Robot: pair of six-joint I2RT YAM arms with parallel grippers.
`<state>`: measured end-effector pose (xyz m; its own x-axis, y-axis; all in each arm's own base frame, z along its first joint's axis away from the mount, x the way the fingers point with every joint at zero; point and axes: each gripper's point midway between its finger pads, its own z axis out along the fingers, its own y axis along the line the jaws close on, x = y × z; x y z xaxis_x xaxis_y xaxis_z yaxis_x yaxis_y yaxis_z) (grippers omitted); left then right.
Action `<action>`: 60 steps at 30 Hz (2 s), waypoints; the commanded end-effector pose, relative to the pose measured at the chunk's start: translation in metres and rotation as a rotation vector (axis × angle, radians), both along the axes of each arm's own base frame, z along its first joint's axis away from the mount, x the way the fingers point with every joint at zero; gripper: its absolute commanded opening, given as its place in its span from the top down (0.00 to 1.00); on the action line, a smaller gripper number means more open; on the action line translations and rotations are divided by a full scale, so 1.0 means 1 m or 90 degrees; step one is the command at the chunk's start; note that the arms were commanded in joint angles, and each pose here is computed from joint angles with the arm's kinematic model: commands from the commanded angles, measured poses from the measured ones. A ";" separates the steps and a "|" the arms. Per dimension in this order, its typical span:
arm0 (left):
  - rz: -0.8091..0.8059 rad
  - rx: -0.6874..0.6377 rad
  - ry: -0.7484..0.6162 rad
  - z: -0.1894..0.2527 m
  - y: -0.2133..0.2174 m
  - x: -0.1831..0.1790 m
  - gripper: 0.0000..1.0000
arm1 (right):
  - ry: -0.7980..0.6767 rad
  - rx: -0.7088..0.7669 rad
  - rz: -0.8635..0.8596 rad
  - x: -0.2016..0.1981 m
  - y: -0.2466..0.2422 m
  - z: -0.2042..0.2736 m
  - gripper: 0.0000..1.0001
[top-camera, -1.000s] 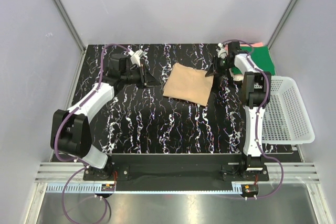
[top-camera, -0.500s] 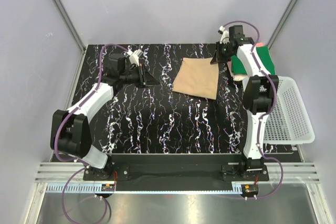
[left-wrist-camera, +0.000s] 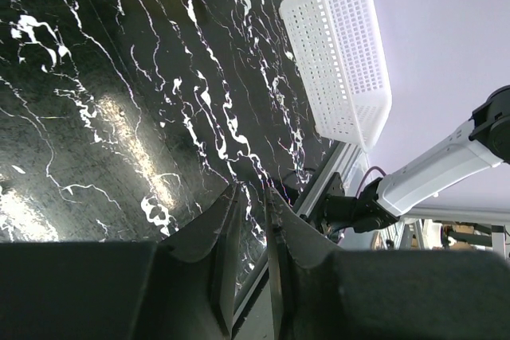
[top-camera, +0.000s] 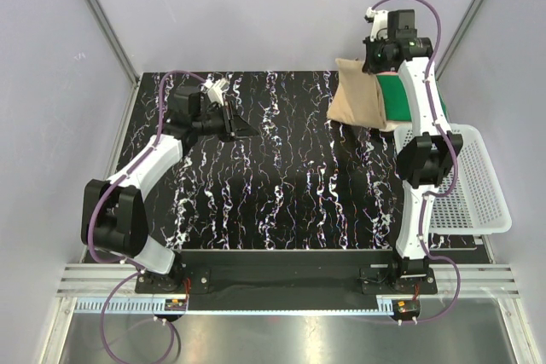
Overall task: Fold and stack the t-shirts
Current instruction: Neatly place the folded tshirt to the corner
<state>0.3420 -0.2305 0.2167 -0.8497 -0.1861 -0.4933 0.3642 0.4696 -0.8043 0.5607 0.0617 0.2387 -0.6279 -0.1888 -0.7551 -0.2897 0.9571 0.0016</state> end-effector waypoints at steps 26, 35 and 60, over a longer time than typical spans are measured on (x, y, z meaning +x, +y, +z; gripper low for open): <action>0.004 -0.027 -0.044 0.024 0.008 0.000 0.78 | -0.207 -0.210 -0.013 -0.020 -0.103 0.135 1.00; 0.002 -0.031 -0.044 0.026 0.008 -0.001 0.78 | -0.249 -0.203 0.028 -0.029 -0.097 0.159 1.00; 0.010 -0.034 -0.040 0.025 0.012 0.002 0.78 | -0.238 -0.193 0.058 -0.059 -0.101 0.161 1.00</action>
